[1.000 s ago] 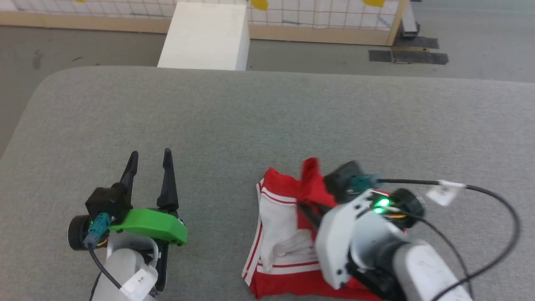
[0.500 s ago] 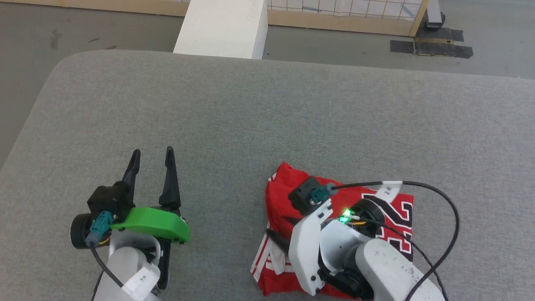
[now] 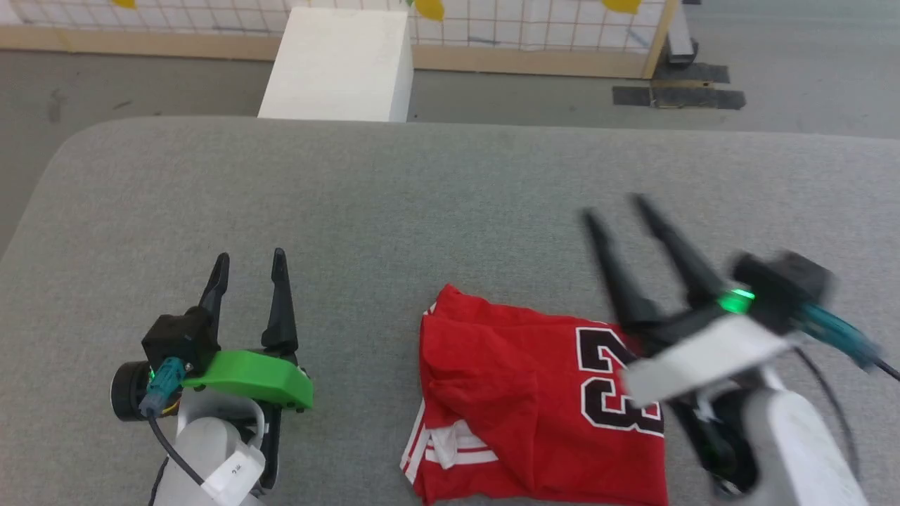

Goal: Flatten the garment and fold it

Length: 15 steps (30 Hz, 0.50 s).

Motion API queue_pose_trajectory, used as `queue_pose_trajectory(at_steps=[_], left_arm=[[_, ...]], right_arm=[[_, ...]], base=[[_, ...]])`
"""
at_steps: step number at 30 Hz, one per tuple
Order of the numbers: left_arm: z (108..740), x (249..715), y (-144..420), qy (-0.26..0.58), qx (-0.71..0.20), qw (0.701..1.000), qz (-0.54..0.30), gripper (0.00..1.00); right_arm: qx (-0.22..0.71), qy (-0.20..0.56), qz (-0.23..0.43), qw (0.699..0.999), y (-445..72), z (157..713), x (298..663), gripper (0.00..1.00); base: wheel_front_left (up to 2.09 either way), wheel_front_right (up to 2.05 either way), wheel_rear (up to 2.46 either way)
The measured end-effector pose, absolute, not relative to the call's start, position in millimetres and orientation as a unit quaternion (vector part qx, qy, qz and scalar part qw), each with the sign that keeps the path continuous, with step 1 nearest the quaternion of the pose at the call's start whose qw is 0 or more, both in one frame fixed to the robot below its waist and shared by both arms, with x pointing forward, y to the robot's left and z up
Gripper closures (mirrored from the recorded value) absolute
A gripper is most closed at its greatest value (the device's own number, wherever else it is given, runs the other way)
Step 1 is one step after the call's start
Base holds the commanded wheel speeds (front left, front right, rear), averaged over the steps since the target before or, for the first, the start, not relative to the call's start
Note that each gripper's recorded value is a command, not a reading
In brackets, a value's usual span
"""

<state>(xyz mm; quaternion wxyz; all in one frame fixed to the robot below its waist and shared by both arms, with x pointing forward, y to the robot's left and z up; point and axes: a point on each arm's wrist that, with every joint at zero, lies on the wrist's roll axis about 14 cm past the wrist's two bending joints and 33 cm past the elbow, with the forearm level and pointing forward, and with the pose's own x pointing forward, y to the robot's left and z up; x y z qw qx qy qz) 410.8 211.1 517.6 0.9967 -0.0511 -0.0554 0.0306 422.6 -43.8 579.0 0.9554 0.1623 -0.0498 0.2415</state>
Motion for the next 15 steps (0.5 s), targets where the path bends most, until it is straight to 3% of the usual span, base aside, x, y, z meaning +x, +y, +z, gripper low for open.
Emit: queue_pose_trajectory(at_steps=[3, 7, 11, 15], left_arm=[[520.6, 411.8, 207.0, -0.06, -0.053, 0.997, 0.023, 0.0], [524.4, 411.5, 200.8, -0.065, -0.051, 0.996, 0.014, 0.0], [528.0, 411.0, 197.8, -0.07, -0.052, 0.996, 0.009, 0.0], [527.4, 409.0, 197.6, -0.069, -0.052, 0.996, 0.009, 0.0]], right_arm=[[0.151, -0.072, 0.169, 0.971, -91.6, 573.2, 417.3, 0.0], [0.144, -0.038, 0.097, 0.984, -137.8, 542.1, 403.2, 0.0], [0.167, 0.054, 0.065, 0.982, -155.0, 494.0, 386.9, 0.0], [0.214, 0.185, 0.072, 0.957, -142.6, 439.2, 363.9, 0.0]], base=[[0.0, 0.0, 0.0], [0.0, 0.0, 0.0], [0.0, 0.0, 0.0], [0.0, 0.0, 0.0]])
